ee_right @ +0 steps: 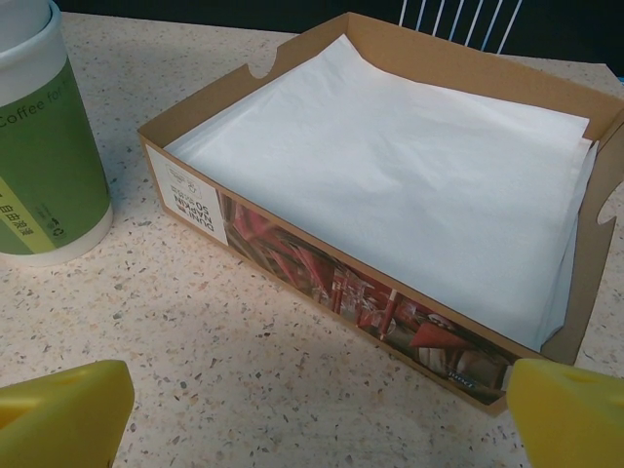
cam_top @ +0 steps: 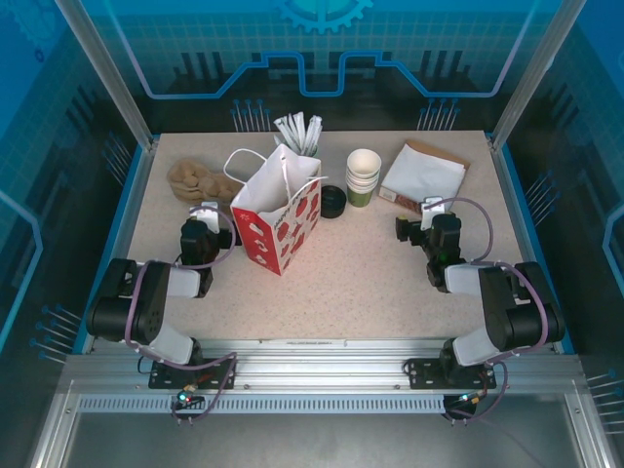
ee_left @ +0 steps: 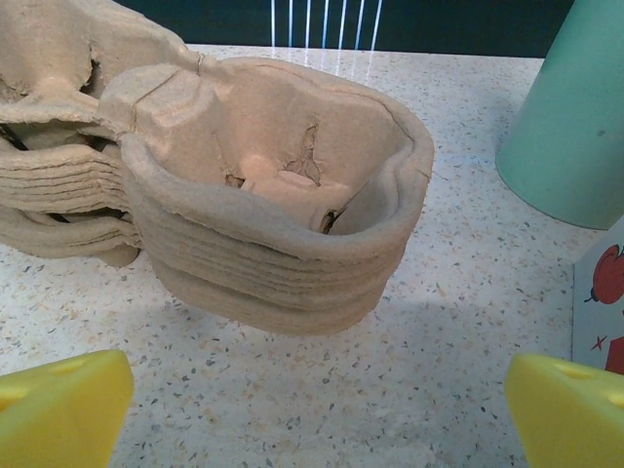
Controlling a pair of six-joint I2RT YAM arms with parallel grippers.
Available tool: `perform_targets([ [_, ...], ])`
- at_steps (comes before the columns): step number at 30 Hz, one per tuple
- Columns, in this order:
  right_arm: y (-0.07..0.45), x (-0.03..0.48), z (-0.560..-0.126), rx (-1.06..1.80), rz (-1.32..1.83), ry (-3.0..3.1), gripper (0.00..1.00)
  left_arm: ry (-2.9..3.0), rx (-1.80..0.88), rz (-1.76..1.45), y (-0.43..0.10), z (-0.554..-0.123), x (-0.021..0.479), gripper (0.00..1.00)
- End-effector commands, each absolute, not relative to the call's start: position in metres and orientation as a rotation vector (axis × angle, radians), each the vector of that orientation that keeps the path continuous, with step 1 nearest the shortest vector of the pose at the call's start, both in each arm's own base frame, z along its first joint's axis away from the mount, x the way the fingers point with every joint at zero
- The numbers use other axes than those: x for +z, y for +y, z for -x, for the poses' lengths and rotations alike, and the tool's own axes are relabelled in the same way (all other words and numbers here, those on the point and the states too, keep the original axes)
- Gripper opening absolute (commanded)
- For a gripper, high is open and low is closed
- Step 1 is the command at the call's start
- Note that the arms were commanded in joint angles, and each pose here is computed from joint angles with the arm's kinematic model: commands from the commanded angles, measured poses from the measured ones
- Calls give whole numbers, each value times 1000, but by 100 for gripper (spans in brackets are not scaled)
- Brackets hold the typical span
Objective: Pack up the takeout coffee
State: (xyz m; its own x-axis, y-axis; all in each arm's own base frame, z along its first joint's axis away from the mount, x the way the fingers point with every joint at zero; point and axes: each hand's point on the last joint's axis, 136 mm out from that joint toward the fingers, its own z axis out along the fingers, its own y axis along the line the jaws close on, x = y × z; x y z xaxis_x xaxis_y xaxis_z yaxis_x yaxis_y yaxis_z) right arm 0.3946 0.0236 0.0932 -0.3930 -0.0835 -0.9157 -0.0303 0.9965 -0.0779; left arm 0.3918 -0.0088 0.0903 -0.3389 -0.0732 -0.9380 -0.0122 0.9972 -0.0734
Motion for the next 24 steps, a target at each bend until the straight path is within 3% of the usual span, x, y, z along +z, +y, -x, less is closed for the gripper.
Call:
perform_targets([
  [1, 20, 95, -396, -59, 83, 1955, 100, 1907, -66, 42, -9, -397, 94, 99],
  [24, 20, 95, -396, -59, 84, 1956, 100, 1911, -69, 40, -10, -398, 94, 99],
])
